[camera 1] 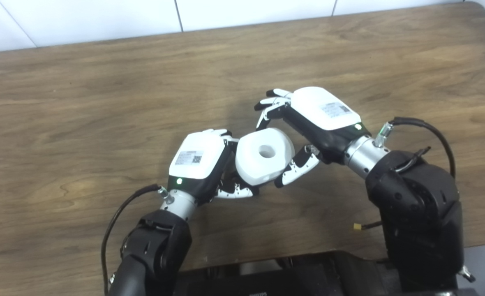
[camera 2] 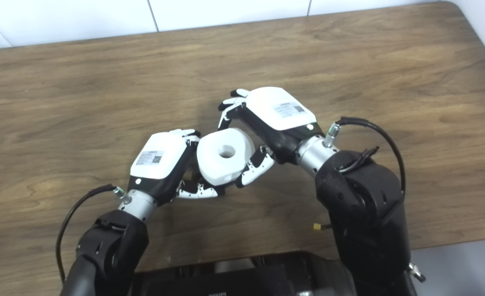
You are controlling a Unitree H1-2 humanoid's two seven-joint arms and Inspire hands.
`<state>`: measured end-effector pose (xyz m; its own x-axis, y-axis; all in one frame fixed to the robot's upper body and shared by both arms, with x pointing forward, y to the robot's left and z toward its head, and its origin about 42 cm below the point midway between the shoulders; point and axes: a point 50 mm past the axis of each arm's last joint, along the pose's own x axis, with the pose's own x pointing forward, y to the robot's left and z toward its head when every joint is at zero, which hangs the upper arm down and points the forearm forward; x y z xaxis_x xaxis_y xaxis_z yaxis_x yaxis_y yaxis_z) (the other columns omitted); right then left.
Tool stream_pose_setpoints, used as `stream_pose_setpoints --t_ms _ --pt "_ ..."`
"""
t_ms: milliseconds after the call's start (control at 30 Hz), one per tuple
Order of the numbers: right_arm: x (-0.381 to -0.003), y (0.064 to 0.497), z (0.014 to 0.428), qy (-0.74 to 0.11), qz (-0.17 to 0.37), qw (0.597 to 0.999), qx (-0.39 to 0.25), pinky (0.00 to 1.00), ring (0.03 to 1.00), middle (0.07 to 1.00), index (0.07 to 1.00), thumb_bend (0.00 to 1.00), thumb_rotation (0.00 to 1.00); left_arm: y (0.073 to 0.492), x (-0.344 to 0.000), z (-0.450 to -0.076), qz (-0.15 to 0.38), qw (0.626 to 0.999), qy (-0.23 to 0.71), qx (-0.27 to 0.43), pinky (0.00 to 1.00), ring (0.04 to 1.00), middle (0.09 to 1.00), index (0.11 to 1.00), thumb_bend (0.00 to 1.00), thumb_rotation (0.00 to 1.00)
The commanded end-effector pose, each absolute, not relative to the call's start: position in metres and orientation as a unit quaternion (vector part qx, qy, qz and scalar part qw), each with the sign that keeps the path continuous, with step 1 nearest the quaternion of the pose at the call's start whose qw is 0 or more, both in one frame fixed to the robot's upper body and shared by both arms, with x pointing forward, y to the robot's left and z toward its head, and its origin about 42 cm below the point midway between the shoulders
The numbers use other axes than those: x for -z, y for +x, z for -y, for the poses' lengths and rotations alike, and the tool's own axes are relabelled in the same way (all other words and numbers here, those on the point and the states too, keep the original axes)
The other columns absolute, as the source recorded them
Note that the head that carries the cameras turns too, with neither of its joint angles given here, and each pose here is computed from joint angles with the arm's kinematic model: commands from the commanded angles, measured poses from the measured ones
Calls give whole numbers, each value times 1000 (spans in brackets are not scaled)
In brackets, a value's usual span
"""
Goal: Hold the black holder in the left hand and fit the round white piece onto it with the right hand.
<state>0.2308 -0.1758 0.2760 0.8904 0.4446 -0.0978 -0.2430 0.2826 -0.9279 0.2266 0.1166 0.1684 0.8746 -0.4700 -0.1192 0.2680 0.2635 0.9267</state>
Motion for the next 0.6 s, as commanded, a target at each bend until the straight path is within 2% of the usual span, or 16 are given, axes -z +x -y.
stream_pose_setpoints --t_ms 0,567 --pt "-287 232 175 -566 119 790 -203 859 942 842 485 518 147 222 -159 -117 67 780 564 264 871 845 774 487 521 56" --pt "-275 225 159 -549 111 796 -230 857 939 838 485 518 148 223 -160 -116 68 779 565 264 870 845 776 486 521 55"
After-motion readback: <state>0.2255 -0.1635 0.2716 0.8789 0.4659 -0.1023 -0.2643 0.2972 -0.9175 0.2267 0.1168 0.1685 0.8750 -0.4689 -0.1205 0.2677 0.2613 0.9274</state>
